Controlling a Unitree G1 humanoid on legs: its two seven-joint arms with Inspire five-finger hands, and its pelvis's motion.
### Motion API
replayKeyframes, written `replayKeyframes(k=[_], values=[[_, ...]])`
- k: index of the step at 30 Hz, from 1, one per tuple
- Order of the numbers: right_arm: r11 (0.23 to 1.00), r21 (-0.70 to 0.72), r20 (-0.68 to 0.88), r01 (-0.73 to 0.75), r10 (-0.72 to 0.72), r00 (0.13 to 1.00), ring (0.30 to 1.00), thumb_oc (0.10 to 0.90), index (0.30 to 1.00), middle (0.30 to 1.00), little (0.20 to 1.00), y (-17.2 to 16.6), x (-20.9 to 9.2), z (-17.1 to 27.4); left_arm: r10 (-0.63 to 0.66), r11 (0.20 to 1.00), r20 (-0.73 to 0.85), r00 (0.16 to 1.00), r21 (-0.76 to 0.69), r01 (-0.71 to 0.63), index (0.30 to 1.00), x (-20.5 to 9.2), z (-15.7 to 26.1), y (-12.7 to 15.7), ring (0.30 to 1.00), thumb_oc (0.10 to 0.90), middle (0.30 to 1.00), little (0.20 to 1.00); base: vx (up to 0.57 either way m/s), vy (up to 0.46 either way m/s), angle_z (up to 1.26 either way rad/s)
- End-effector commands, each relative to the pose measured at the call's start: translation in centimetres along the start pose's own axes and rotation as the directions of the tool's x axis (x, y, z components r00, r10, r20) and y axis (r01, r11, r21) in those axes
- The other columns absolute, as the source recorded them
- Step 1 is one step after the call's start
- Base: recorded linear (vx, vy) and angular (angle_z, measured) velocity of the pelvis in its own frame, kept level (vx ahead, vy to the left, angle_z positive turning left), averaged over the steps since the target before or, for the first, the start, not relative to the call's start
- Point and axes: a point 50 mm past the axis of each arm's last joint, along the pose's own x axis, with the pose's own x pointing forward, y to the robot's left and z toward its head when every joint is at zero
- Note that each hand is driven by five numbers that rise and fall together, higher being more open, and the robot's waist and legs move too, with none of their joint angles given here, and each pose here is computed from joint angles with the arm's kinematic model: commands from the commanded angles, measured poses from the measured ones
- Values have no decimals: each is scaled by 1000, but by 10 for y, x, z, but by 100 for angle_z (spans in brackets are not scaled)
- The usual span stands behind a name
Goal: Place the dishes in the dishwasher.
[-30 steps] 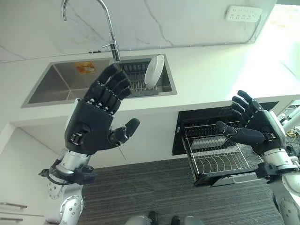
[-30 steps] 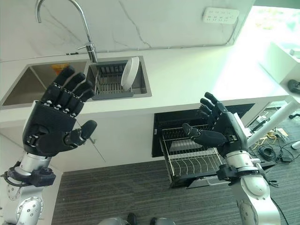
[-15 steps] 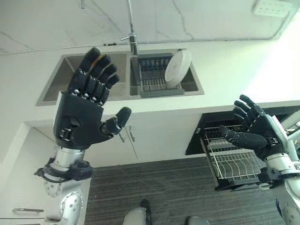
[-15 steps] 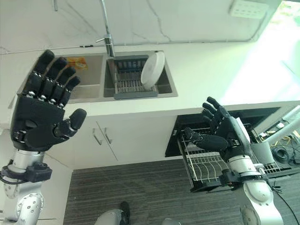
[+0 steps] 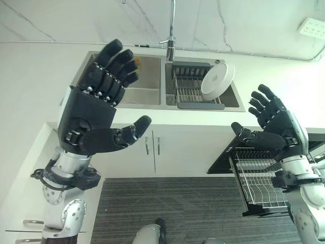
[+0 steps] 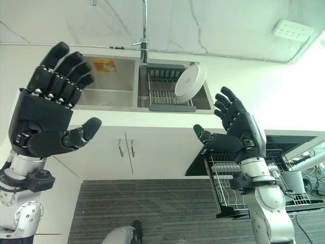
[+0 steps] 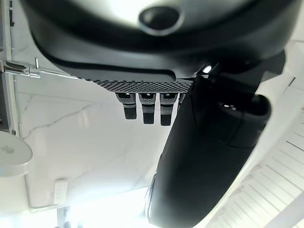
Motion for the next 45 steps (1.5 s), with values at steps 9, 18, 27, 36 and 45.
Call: replayKeyframes(k=[9, 18, 27, 36, 45], values=[[998, -5, 305, -55, 54, 951, 900, 800, 900, 900, 900, -8, 5, 54, -98, 993, 152, 984, 78, 87, 900, 24, 31, -13, 900, 800, 900, 900, 152, -158, 12], [997, -47, 325, -62, 74, 943, 900, 800, 900, 900, 900, -4, 10, 63, -75, 997, 136, 988, 21, 73, 900, 21, 26, -15, 900, 800, 900, 900, 250, -227, 7], [994, -55, 317, -95, 108, 942, 900, 800, 900, 900, 900, -4, 7, 66, -68, 997, 127, 990, 30, 65, 900, 14, 24, -18, 900, 800, 900, 900, 168, -199, 10], [997, -13, 321, -82, 82, 943, 900, 800, 900, 900, 900, -4, 10, 64, -56, 998, 149, 987, 2, 56, 900, 17, 17, -24, 900, 800, 900, 900, 102, -172, -15], [994, 59, 308, -89, 67, 949, 900, 800, 900, 900, 900, 0, 19, 58, -40, 999, 150, 988, 23, 37, 900, 19, 12, -26, 900, 800, 900, 900, 53, 173, -15]])
